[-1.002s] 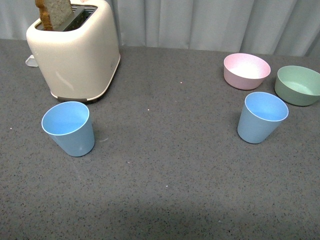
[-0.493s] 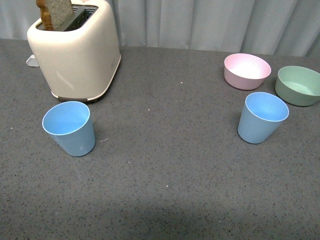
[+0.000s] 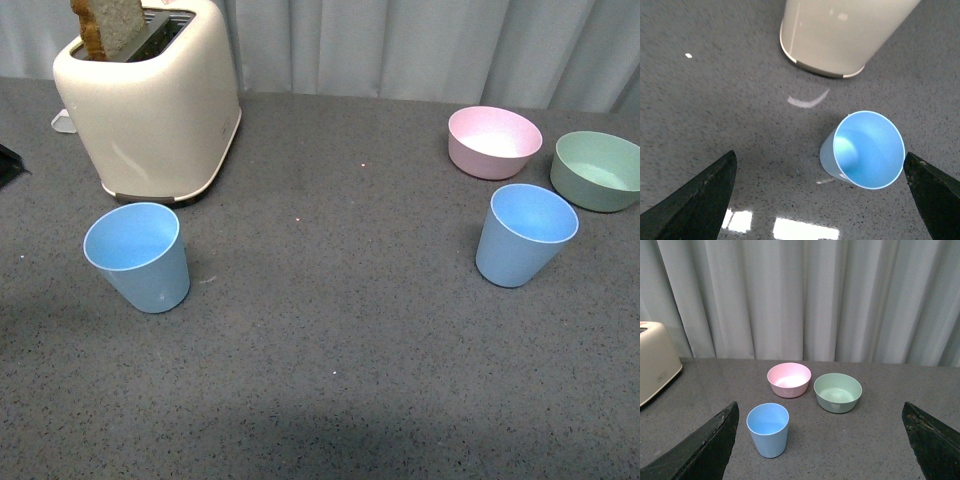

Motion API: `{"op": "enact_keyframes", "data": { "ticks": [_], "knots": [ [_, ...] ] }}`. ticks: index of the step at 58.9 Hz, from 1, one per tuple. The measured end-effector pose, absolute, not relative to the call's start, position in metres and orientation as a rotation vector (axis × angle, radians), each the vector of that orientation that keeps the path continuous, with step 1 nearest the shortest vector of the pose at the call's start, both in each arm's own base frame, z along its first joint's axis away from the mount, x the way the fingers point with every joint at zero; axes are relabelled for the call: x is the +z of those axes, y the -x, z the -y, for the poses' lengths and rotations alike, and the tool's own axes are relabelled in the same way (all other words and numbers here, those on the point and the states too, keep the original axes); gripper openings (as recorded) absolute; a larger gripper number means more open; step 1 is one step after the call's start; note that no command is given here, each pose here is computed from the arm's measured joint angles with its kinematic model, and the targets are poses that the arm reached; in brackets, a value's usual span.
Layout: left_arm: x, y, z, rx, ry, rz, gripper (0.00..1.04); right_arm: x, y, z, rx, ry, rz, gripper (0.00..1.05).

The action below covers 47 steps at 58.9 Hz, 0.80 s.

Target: Stack blue cups with both arms

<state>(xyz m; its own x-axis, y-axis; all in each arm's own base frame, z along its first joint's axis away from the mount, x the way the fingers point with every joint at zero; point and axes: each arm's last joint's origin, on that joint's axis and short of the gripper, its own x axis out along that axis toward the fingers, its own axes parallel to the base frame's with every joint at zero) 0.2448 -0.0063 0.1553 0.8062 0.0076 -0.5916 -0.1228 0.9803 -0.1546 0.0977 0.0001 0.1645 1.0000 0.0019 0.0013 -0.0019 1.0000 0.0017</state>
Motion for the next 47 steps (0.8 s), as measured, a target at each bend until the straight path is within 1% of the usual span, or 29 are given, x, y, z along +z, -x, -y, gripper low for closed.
{"op": "enact_keyframes", "data": {
  "ticks": [8, 20, 34, 45, 46, 47],
  "knots": [
    [0.146, -0.273, 0.006, 0.076, 0.224, -0.726, 0.98, 0.164, -0.098, 0.000, 0.002, -0.002, 0.001, 0.95],
    [0.136, -0.300, 0.009, 0.084, 0.255, -0.838, 0.98, 0.164, -0.098, 0.000, 0.002, -0.002, 0.001, 0.95],
    [0.116, -0.311, 0.014, 0.101, 0.292, -0.954, 0.98, 0.164, -0.098, 0.000, 0.002, -0.002, 0.001, 0.95],
    [0.105, -0.321, 0.016, 0.115, 0.305, -0.993, 0.98, 0.164, -0.098, 0.000, 0.002, -0.002, 0.001, 0.95],
    [0.104, -0.322, 0.016, 0.120, 0.302, -0.998, 0.98, 0.164, -0.098, 0.000, 0.002, -0.002, 0.001, 0.95],
    [0.103, -0.323, 0.016, 0.122, 0.302, -1.001, 0.95, 0.164, -0.098, 0.000, 0.002, -0.002, 0.001, 0.95]
  ]
}}
